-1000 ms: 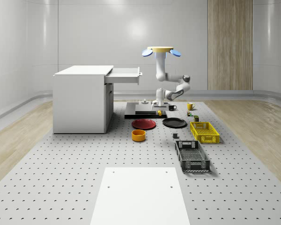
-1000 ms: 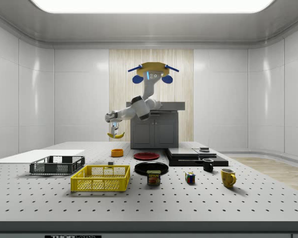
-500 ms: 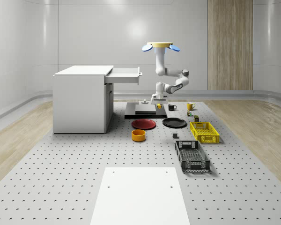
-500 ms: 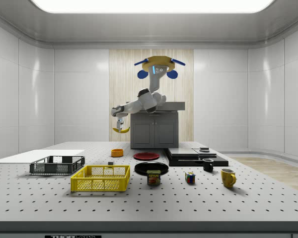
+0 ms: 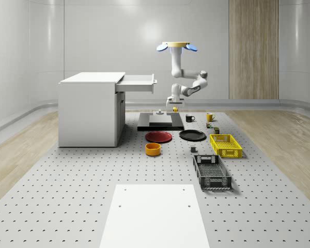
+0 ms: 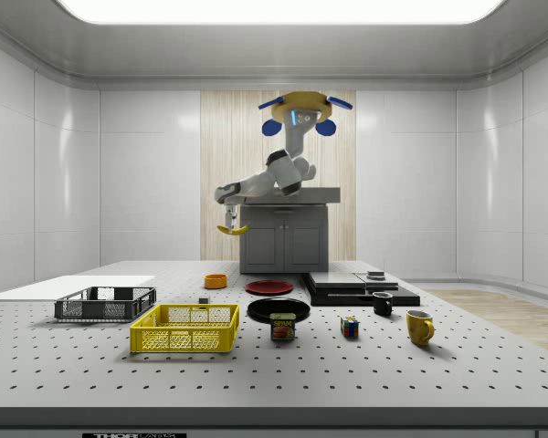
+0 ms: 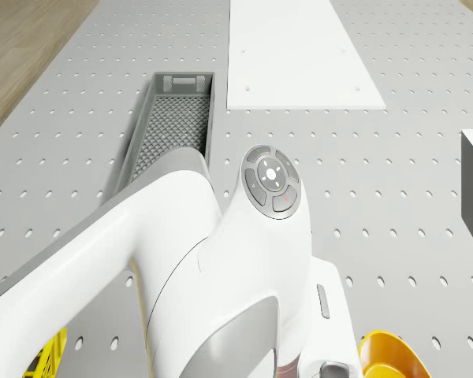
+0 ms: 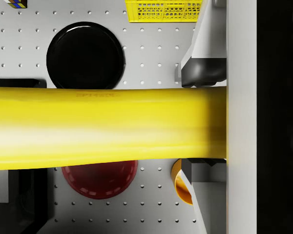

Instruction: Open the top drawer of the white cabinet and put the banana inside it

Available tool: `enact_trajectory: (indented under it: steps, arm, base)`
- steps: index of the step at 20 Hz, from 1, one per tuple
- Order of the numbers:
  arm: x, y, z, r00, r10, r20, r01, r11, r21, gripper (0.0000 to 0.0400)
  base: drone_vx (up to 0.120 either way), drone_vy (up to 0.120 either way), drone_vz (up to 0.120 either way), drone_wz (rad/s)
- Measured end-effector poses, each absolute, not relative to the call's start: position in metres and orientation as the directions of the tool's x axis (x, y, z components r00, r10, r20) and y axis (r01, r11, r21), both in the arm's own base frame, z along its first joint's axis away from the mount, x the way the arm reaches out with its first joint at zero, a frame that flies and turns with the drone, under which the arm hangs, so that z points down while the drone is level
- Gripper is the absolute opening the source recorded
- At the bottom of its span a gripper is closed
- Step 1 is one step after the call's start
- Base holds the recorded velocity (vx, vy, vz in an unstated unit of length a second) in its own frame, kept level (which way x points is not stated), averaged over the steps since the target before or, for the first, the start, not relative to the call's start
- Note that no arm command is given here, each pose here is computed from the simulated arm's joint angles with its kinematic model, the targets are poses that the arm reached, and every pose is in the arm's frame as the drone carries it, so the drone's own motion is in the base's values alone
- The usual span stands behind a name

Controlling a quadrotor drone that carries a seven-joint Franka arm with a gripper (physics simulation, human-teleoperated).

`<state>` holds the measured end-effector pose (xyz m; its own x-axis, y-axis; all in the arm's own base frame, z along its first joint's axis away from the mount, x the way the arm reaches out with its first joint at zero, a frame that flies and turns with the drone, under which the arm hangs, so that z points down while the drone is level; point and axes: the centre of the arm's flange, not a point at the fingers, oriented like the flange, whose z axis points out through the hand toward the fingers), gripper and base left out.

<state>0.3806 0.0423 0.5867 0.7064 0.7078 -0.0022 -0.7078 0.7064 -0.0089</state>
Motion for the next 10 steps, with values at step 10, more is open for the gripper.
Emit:
enact_trajectory:
  steps: [10]
  arm:
    - [0.3806,0.0423,0.5867,0.706,0.708,-0.002,-0.708,0.706,-0.009,0.0190]
  base:
    - [-0.120,0.000,0.120,0.000]
